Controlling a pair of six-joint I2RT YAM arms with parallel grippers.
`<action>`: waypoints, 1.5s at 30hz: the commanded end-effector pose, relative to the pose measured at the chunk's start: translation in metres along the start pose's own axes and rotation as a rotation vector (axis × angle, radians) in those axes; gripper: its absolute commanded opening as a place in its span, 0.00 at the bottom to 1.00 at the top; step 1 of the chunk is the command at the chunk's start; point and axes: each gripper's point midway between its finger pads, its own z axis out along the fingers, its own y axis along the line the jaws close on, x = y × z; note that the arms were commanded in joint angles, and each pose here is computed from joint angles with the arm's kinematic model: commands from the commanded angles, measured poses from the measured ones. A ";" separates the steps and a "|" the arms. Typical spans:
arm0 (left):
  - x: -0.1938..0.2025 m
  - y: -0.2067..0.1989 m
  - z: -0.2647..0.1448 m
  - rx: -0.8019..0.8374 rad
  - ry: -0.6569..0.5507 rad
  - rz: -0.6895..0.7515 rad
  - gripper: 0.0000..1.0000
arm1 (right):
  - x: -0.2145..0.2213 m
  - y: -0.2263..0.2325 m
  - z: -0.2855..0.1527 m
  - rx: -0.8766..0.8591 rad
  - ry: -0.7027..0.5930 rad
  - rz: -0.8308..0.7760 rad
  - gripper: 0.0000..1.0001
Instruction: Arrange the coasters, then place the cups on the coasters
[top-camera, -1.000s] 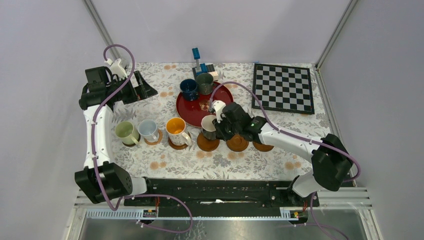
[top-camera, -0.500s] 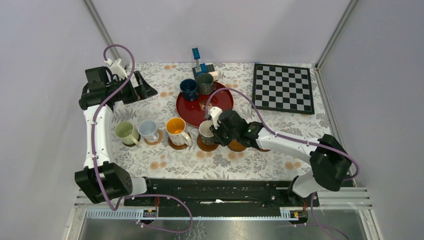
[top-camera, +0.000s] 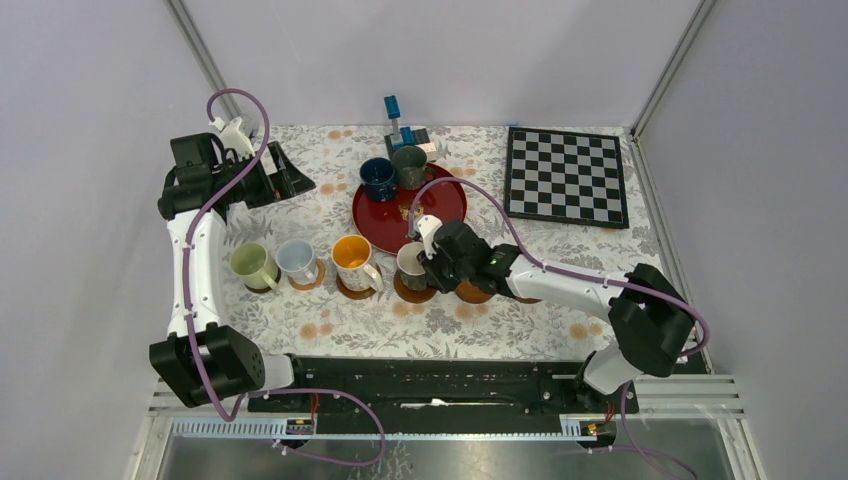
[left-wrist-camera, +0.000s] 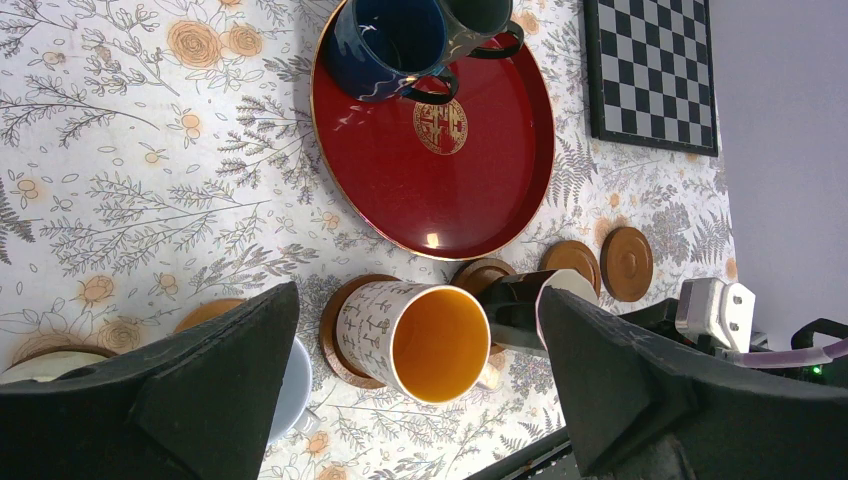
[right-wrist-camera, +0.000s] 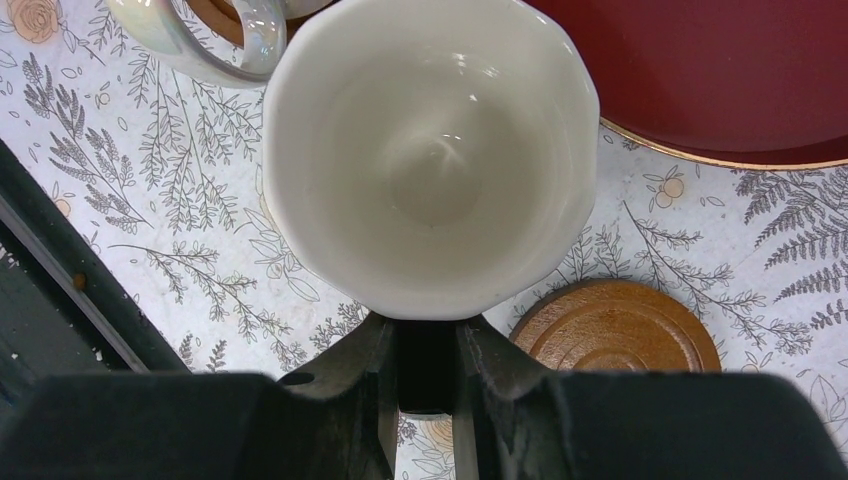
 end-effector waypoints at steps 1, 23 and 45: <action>-0.011 -0.005 -0.006 0.006 -0.053 0.035 0.99 | -0.044 0.003 -0.002 0.010 -0.147 0.009 0.01; -0.012 -0.003 -0.003 0.008 -0.045 0.024 0.99 | -0.042 0.013 -0.020 -0.037 -0.137 0.036 0.55; -0.009 -0.009 -0.007 0.034 -0.034 0.054 0.99 | -0.125 -0.018 -0.090 -0.035 -0.314 0.047 1.00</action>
